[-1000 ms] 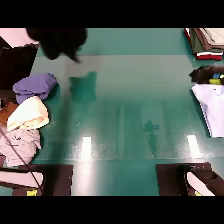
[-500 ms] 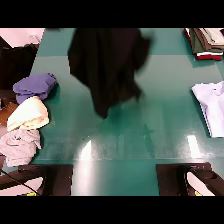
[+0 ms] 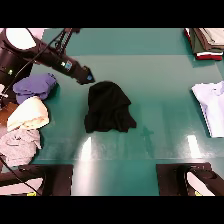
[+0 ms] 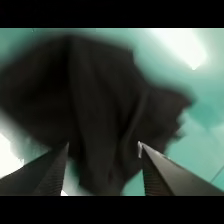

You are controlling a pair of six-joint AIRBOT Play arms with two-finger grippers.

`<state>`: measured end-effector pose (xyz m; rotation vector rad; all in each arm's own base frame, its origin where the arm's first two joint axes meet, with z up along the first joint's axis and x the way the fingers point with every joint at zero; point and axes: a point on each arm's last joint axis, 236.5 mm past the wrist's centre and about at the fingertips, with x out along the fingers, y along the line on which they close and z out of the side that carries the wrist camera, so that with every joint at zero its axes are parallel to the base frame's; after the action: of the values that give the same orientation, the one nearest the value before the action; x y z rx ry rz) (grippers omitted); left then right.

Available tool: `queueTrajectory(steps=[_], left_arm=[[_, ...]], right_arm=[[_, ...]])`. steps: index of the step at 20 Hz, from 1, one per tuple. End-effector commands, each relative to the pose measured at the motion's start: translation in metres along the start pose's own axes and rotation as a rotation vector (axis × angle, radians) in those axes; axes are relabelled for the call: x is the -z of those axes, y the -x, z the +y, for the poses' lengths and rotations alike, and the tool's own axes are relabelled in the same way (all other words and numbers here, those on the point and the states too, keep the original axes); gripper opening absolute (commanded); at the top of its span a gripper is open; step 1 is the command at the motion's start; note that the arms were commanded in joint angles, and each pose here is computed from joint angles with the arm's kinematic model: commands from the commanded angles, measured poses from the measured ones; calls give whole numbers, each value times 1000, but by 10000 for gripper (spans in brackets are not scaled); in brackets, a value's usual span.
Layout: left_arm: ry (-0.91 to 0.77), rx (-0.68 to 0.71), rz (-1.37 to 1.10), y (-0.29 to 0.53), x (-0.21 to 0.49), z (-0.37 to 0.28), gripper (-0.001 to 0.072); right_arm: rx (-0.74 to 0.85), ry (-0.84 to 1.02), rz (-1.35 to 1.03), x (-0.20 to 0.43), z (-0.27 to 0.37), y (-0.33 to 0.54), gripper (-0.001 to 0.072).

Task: Fold the shirts.

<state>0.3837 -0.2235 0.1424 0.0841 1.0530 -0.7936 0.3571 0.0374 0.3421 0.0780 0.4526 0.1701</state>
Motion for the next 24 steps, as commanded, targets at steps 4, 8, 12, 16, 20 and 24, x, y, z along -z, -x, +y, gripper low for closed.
queueTrajectory(steps=[4, 8, 12, 16, 20, 24], left_arm=[[269, 35, 284, -43, 117, 35, 528], [397, 149, 301, -97, 167, 20, 530], [432, 265, 273, -114, 181, -2, 530], [445, 215, 226, -121, 175, 11, 530], [459, 198, 210, -125, 170, 12, 34], [413, 202, 277, -112, 175, 5, 21]], right_arm=[[-3, 0, 34, 7, -1, -9, 18], [-8, -8, 130, 27, -4, -25, 18], [-15, -16, 162, 34, -4, -33, 18], [-15, -16, 156, 33, -4, -33, 18], [-16, -16, 172, 37, -3, -33, 18], [-23, -17, 226, 50, -2, -31, 18]])
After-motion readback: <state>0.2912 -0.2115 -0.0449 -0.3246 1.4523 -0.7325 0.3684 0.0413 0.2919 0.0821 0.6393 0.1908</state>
